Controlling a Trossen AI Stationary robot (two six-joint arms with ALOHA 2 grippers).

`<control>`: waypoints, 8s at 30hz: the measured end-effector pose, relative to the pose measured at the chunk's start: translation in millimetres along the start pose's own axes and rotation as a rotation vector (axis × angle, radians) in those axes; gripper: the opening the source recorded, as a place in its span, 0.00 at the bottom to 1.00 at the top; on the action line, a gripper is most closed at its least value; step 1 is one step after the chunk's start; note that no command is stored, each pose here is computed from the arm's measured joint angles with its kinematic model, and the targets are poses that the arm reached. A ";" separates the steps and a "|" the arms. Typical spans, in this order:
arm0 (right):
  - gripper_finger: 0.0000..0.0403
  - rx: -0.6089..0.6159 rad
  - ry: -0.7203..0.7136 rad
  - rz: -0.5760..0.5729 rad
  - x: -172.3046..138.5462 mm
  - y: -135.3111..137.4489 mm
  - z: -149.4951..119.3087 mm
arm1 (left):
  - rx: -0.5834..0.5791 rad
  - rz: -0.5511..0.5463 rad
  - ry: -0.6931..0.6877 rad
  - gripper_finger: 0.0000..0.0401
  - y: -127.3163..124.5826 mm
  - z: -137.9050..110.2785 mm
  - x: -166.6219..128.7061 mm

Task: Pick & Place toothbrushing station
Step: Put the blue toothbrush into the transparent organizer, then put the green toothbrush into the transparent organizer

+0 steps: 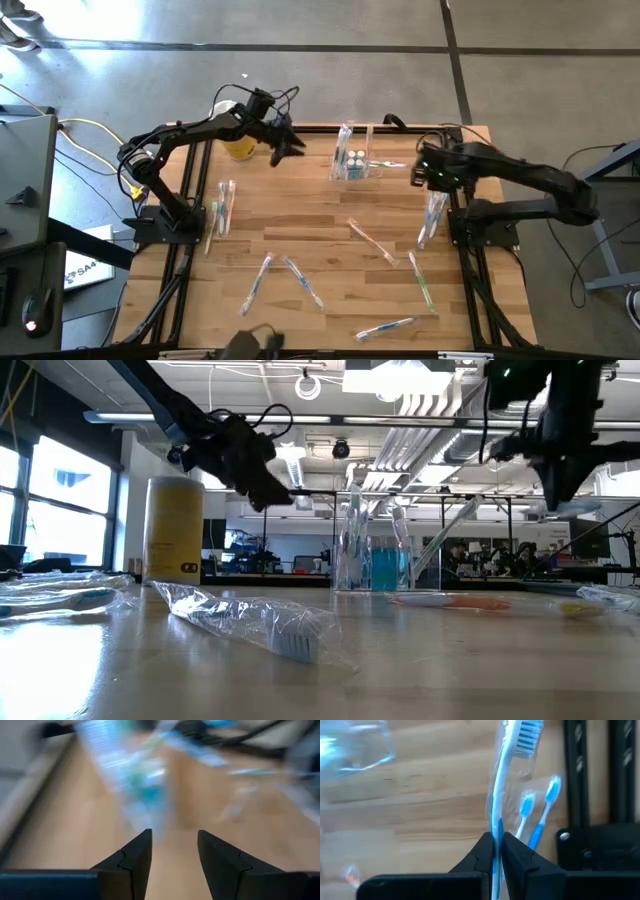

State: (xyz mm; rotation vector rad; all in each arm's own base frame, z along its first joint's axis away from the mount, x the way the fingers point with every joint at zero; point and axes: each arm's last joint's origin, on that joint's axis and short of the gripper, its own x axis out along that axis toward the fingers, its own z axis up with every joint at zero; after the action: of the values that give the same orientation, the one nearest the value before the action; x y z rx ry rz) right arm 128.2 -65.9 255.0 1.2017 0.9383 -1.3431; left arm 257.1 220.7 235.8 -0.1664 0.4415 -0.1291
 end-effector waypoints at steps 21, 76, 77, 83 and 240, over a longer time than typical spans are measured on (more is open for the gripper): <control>0.04 -0.582 -1.048 0.511 11.0 14.2 -119.0 | 0.125 -0.259 0.138 0.38 -194.7 14.0 112.8; 0.04 -0.717 -1.265 0.488 80.3 94.1 -11.8 | 0.022 -0.024 0.022 0.38 -335.0 -2.2 118.6; 0.04 -0.717 -1.252 0.481 85.8 95.0 -9.0 | 0.022 -0.022 0.021 0.38 -334.6 -1.9 118.7; 0.04 -0.718 -1.199 0.464 114.2 100.3 -1.4 | 0.022 -0.021 0.022 0.38 -334.6 -2.1 118.7; 0.50 -0.904 0.133 0.595 3.9 -19.6 -190.8 | 0.313 0.014 0.163 0.38 -329.7 -15.5 117.3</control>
State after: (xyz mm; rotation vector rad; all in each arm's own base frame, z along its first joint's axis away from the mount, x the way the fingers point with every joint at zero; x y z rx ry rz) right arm 138.0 121.2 214.0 0.7500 1.0040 -0.2806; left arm 326.5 -122.7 235.4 0.1555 0.5782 -0.1972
